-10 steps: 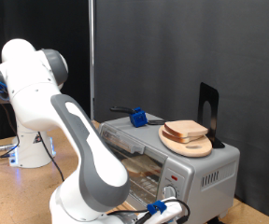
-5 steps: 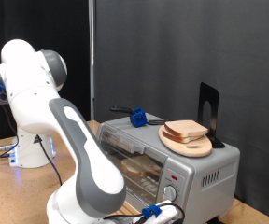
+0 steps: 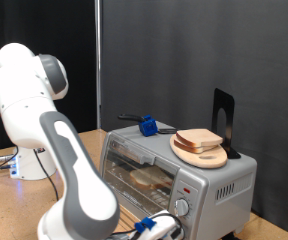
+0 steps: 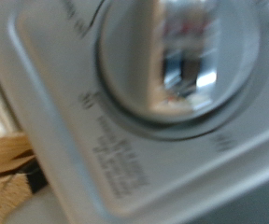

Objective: Make a piece of toast with the oven

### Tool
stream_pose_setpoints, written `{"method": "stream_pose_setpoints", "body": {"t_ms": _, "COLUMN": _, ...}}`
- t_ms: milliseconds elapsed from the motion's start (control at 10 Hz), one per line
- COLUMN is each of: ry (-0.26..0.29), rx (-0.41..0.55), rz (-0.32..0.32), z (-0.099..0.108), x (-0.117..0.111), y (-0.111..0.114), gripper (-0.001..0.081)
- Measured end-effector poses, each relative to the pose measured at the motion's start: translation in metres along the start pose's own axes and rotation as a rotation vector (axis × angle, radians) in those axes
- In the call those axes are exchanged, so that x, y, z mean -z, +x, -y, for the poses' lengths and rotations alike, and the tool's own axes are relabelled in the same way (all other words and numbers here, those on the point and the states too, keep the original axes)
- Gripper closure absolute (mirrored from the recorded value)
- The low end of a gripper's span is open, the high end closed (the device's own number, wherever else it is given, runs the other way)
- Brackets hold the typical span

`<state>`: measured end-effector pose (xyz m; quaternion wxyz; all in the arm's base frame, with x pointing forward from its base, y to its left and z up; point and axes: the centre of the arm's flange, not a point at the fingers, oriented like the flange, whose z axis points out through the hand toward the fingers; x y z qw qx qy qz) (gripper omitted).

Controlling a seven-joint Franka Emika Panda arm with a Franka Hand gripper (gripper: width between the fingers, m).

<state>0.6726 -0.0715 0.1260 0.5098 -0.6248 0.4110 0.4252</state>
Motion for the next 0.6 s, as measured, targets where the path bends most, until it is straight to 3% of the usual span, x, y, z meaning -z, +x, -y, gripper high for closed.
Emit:
{"method": "stream_pose_setpoints", "body": {"t_ms": 200, "ry": 0.054, "rx": 0.051, "rz": 0.024, "z": -0.006, "x": 0.03, "y": -0.005, "gripper": 0.0124}}
{"method": "stream_pose_setpoints", "body": {"t_ms": 600, "ry": 0.101, "rx": 0.112, "rz": 0.055, "z": -0.007, "x": 0.086, "y": -0.029, "gripper": 0.0124}}
